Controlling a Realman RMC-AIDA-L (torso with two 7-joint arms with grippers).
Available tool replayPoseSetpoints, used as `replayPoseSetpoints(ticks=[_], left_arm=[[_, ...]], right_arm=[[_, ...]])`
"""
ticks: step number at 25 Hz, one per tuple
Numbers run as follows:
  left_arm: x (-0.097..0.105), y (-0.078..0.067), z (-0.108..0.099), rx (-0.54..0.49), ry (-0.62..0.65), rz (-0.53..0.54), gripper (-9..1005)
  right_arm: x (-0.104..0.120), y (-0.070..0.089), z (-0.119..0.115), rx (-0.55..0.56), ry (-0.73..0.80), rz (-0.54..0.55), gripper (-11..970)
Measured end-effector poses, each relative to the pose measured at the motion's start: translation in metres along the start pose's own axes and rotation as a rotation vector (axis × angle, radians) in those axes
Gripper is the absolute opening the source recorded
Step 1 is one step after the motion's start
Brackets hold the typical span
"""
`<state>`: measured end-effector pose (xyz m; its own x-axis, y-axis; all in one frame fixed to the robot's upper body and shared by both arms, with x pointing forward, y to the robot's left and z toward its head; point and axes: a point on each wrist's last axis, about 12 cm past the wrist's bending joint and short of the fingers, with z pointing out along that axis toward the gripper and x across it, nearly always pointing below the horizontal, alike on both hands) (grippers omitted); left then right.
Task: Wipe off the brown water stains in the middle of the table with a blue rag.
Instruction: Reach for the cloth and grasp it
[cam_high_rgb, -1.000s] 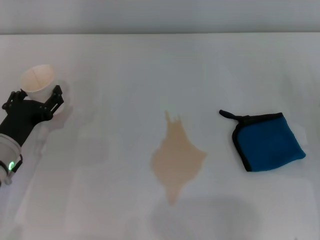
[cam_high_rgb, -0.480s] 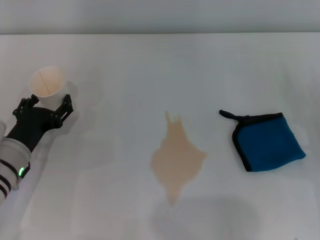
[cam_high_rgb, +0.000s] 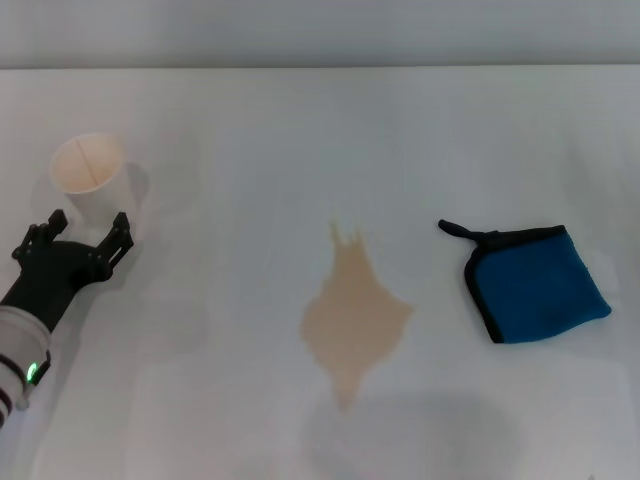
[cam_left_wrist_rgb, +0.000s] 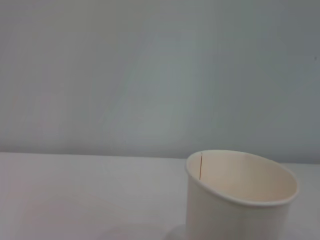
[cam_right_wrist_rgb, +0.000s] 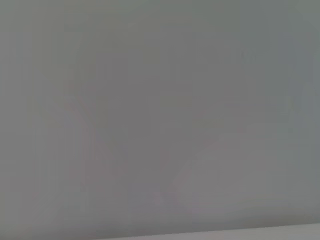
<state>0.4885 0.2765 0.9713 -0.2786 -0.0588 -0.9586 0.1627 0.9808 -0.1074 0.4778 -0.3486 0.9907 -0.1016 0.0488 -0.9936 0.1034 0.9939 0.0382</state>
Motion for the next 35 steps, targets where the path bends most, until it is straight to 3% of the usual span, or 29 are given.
replayPoseSetpoints(ticks=[4, 16, 21, 24, 28, 35], left_arm=[[0.002, -0.001, -0.005, 0.003, -0.014, -0.008, 838], [0.019, -0.012, -0.047, -0.014, -0.08, -0.126, 835], [0.028, -0.013, -0.069, -0.047, -0.096, -0.175, 834], [0.031, -0.013, -0.08, -0.065, -0.119, -0.197, 834], [0.031, -0.009, -0.092, -0.077, -0.157, -0.249, 834], [0.026, -0.005, -0.103, -0.082, -0.233, -0.246, 835]], right_arm=[[0.0, 0.0, 0.0, 0.0, -0.001, 0.001, 852], [-0.002, 0.0, -0.006, -0.001, -0.038, 0.009, 852], [-0.003, 0.0, -0.01, -0.032, -0.05, 0.091, 852], [-0.003, 0.002, -0.01, -0.122, -0.026, 0.186, 852], [-0.012, 0.004, -0.009, -0.344, 0.019, 0.283, 852], [-0.046, 0.0, 0.006, -0.647, 0.103, 0.337, 852]])
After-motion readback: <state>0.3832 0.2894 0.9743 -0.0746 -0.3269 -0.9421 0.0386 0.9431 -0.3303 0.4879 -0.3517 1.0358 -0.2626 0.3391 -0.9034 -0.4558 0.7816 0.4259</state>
